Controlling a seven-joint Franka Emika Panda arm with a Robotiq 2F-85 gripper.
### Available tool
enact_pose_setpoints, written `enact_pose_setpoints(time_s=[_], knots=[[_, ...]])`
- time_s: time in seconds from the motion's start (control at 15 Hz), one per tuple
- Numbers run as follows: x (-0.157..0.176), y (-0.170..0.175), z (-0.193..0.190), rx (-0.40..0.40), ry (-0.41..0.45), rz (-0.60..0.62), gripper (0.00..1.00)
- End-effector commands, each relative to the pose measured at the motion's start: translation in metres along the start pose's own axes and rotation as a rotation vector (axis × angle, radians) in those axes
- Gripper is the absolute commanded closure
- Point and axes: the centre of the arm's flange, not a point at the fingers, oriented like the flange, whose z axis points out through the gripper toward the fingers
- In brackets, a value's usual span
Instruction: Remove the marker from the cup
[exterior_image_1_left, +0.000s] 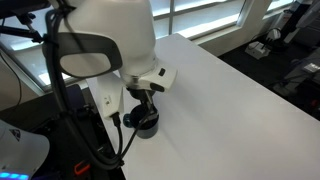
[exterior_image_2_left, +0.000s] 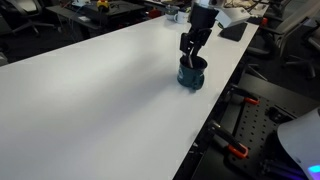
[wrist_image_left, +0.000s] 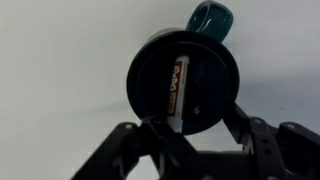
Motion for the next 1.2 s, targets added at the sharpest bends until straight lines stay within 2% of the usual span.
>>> enact_pose_setpoints(time_s=[0.0, 0.4, 0.47, 0.53, 0.73, 0.8, 1.0, 1.07, 1.13], knots=[[-0.004, 0.005, 0.003, 0.011, 0.017, -0.016, 0.37], [-0.005, 0.016, 0.017, -0.013, 0.004, -0.003, 0.42], [-0.006, 0.018, 0.020, -0.017, 0.002, 0.000, 0.45], [-0.006, 0.019, 0.023, -0.021, 0.001, 0.001, 0.53], [-0.009, 0.024, 0.033, -0.033, 0.004, -0.003, 0.54], [-0.010, 0.027, 0.038, -0.042, 0.005, -0.010, 0.69], [-0.014, 0.032, 0.046, -0.059, 0.005, -0.031, 0.94], [-0.015, 0.033, 0.047, -0.062, 0.003, -0.039, 0.99], [-0.015, 0.033, 0.045, -0.064, 0.011, -0.049, 0.98]])
